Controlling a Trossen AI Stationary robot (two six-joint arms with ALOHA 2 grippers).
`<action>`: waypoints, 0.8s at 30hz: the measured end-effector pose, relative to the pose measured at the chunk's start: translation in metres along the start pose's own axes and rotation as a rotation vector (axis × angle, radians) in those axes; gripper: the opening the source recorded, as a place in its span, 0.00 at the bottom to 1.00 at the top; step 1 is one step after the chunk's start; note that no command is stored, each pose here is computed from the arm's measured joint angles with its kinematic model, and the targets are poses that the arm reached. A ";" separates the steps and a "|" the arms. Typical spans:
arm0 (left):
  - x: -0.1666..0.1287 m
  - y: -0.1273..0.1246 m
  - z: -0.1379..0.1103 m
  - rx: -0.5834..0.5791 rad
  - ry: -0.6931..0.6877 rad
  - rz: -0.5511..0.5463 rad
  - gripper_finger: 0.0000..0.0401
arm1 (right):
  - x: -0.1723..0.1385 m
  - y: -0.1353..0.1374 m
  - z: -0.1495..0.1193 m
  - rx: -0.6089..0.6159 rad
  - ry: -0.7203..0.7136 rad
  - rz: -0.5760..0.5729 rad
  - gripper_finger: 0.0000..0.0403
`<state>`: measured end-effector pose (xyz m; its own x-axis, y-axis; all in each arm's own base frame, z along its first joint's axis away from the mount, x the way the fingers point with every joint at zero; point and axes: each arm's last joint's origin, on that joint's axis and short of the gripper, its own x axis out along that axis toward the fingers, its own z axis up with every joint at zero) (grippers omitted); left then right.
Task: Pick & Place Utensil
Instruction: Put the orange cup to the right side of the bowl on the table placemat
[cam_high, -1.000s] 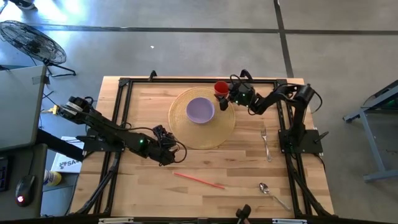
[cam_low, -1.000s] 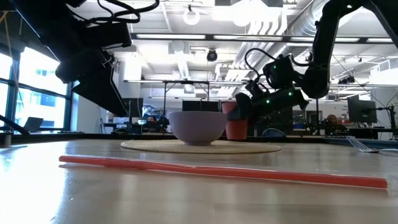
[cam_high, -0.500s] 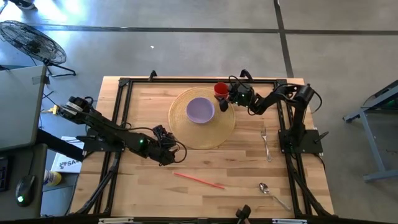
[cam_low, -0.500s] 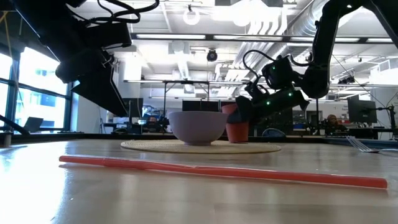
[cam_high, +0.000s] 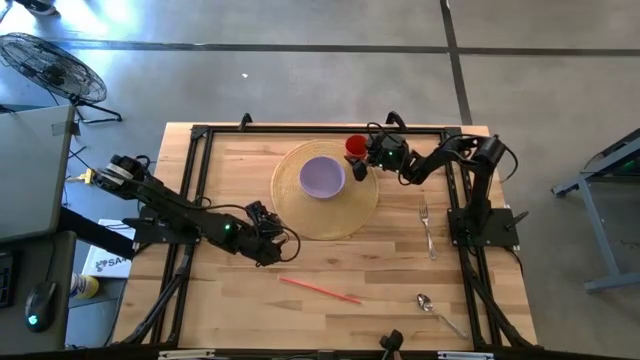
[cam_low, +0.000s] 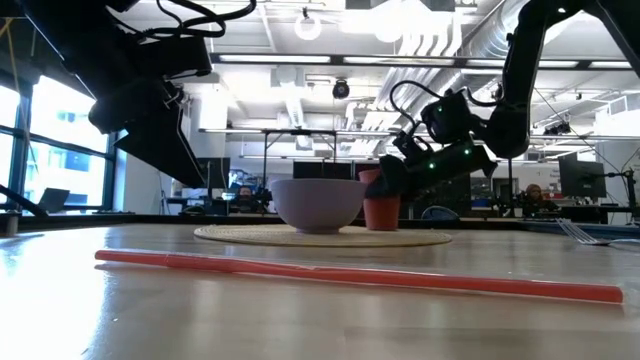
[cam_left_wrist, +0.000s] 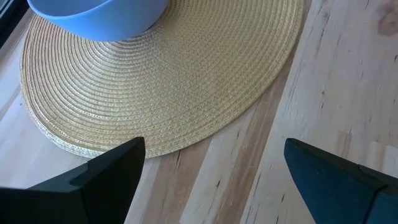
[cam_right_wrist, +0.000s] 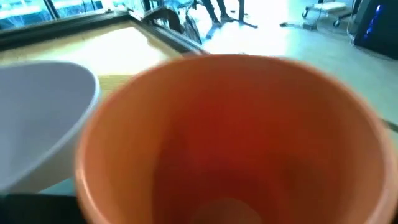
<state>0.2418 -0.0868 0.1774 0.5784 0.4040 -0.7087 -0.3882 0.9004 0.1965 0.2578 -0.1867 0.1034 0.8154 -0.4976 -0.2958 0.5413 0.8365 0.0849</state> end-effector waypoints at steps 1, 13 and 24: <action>0.000 0.000 0.000 0.000 0.000 0.000 0.94 | 0.000 0.000 0.001 -0.002 -0.006 0.001 0.90; 0.000 0.000 0.000 0.003 0.003 0.002 0.94 | -0.007 0.001 0.002 -0.058 0.099 0.009 0.90; 0.000 0.000 0.000 0.002 0.000 0.005 0.94 | -0.018 0.001 0.000 -0.066 0.267 -0.022 0.90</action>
<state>0.2416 -0.0866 0.1775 0.5764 0.4082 -0.7079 -0.3896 0.8988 0.2010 0.2438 -0.1769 0.1092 0.7161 -0.4450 -0.5377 0.5363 0.8439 0.0158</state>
